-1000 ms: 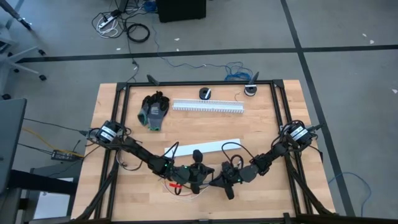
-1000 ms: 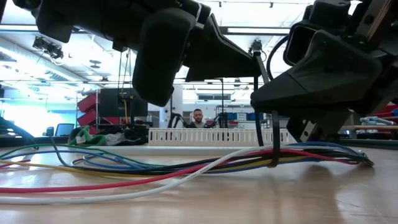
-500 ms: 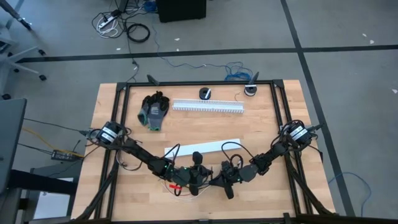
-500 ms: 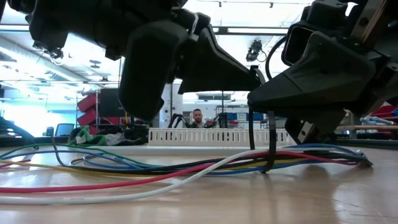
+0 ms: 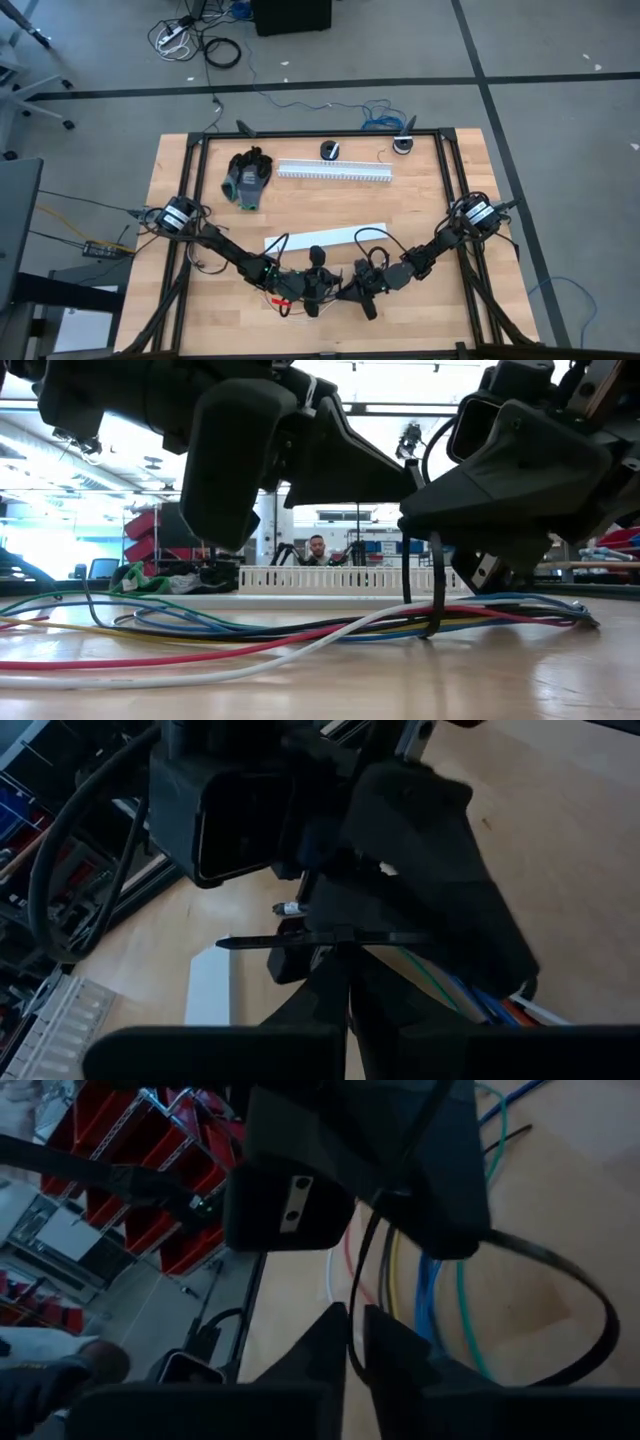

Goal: Ziptie cables
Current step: Wrap the black zip tie around the cables

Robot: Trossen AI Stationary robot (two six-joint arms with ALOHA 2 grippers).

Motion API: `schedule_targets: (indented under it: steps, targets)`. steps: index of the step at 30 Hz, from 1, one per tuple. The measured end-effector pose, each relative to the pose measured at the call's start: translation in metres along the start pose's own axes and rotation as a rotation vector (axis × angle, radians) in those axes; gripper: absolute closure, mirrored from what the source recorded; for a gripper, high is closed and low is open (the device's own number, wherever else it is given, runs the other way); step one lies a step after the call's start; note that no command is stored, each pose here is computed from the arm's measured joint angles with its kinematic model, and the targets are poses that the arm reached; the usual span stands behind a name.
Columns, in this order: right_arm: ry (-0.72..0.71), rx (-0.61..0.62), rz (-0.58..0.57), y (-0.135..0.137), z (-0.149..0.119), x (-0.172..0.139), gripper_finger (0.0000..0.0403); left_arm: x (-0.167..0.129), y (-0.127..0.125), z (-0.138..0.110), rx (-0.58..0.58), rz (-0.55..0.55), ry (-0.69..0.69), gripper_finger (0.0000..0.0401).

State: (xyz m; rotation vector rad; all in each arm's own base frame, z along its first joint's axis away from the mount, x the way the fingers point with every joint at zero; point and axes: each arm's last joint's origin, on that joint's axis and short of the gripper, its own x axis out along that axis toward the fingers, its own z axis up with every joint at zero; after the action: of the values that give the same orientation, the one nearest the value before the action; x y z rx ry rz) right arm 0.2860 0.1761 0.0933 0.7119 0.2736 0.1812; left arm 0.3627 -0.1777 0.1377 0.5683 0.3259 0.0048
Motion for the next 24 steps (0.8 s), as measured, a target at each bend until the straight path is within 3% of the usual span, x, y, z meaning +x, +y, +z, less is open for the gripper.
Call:
schedule_targets:
  steps: [14,18,24]
  targets:
    - [0.06,0.008,0.027,-0.006,0.004,0.003,0.0179,0.0,0.0,-0.002,0.012,0.022,0.028,0.0401]
    - [0.072,0.011,0.035,-0.007,0.005,0.003,0.0164,-0.001,-0.001,-0.003,0.023,0.041,0.049,0.0401]
    - [0.078,0.005,0.022,-0.013,0.007,-0.003,0.0174,-0.004,-0.005,-0.005,0.017,0.049,0.082,0.0401]
